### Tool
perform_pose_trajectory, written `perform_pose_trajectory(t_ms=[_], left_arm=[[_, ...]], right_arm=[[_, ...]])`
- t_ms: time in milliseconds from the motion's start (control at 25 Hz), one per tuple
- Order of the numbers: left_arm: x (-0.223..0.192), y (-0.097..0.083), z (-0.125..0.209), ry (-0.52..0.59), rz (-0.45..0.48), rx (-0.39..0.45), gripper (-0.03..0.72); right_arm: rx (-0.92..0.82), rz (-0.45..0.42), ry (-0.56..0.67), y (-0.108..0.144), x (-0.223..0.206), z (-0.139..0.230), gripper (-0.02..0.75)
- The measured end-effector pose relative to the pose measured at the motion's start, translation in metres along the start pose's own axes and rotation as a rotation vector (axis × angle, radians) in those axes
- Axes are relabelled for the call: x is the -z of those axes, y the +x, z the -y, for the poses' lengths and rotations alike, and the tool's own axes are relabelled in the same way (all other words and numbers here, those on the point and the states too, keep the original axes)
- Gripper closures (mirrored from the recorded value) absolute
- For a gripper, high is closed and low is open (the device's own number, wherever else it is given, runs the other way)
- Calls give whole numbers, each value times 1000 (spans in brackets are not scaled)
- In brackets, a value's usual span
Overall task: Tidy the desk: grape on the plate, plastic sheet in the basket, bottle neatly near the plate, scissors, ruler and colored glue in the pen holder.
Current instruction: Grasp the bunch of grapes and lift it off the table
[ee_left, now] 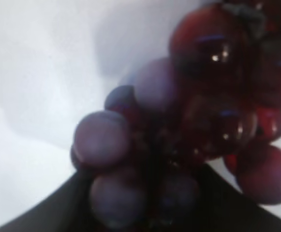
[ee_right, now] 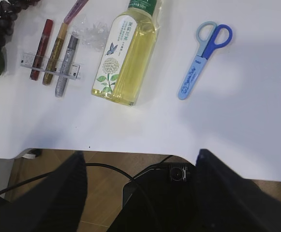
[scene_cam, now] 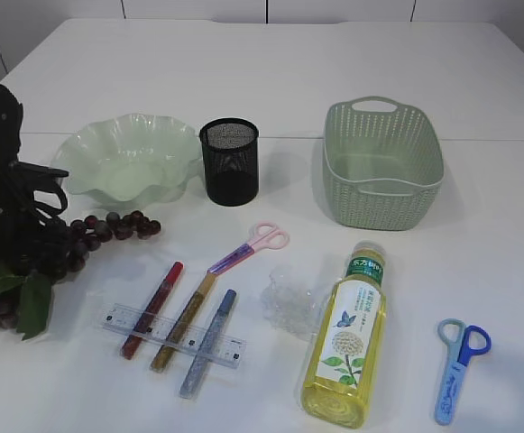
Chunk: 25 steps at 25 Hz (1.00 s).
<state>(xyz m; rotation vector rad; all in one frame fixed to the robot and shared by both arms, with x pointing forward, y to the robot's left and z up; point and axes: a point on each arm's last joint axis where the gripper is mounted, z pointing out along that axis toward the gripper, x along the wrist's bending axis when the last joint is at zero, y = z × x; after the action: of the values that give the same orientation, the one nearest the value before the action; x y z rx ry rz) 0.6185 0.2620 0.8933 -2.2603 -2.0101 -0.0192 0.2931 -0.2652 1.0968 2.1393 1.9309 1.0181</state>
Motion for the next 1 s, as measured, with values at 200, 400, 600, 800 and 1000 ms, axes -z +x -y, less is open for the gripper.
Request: perform_pose_trajectory(t_ms=[200,400,600,800,1000], left_arm=[[-1,1,1,19,-4,-1,482],[0,1,1,24,-5,-24,521],[0,0,5,60,5,-62,526],[7,-1,7,62,25,-48,529],[29,-1,13,26,46,-37,532]], right_arm=[[0,0,0,0,0,0,200],[0,0,0,0,0,0,200],[0,0,0,0,0,0,200],[0,0,0,0,0,0,200],[0,0,0,0,0,0,200]])
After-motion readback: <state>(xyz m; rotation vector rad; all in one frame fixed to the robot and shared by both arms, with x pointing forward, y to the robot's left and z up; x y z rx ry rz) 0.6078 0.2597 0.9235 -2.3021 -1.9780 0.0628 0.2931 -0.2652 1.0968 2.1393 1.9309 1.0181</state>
